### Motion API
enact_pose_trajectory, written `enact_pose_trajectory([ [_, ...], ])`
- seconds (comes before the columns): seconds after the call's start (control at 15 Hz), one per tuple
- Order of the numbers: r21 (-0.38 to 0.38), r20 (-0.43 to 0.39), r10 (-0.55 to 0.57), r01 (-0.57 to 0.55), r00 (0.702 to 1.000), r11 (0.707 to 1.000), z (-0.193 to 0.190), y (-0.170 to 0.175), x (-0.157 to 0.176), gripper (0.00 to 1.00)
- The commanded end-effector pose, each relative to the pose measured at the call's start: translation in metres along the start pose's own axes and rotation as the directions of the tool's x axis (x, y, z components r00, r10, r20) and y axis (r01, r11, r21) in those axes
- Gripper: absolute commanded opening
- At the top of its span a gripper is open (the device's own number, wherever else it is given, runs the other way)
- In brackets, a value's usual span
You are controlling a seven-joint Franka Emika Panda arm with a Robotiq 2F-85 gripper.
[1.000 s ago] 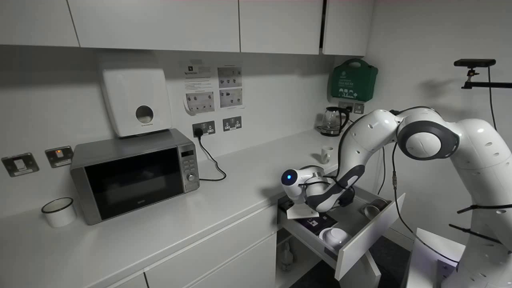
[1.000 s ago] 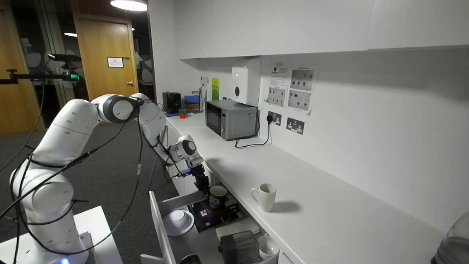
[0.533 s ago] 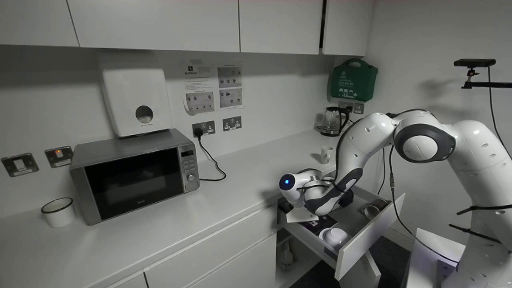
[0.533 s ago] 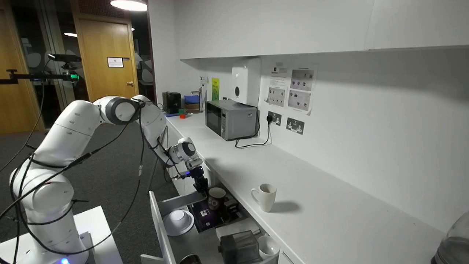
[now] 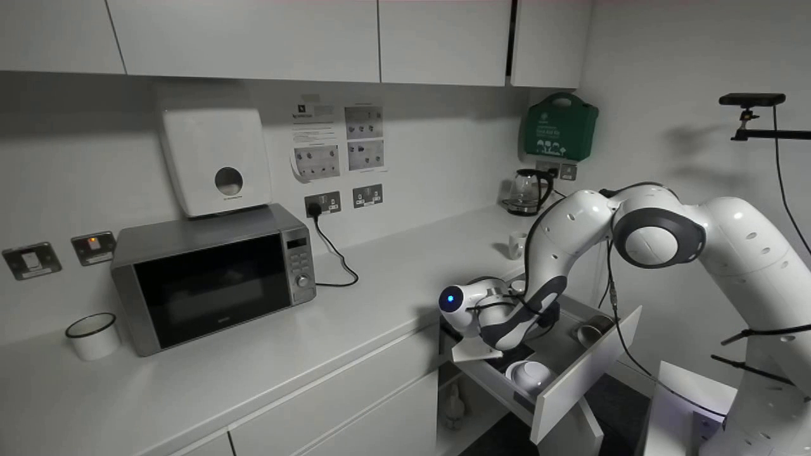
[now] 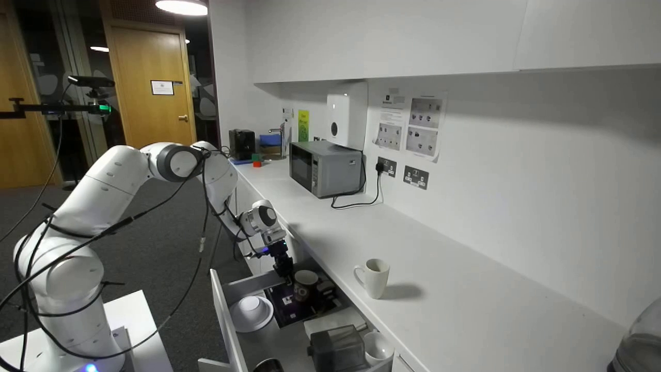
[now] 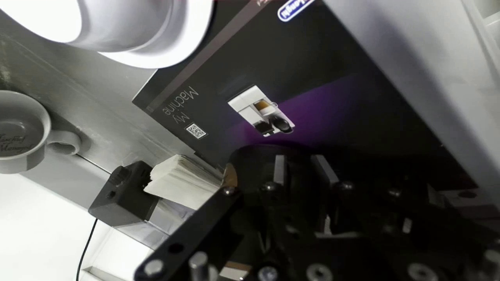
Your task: Put the black and white mugs inside the drawer
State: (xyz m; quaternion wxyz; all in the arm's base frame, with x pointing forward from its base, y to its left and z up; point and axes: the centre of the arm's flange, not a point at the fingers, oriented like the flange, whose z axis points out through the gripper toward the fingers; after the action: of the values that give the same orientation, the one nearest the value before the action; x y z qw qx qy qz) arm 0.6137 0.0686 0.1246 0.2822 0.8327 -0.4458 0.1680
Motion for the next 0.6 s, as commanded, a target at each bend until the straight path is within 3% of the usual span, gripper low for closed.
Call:
enact_pose_trajectory([
  [0.0, -0.008, -0.017, 0.016, -0.017, 1.000, 1.000, -0.004, -0.008, 0.007, 0.05],
  [0.53, -0.024, -0.009, 0.000, 0.000, 1.000, 1.000, 0.008, -0.013, 0.002, 0.05],
])
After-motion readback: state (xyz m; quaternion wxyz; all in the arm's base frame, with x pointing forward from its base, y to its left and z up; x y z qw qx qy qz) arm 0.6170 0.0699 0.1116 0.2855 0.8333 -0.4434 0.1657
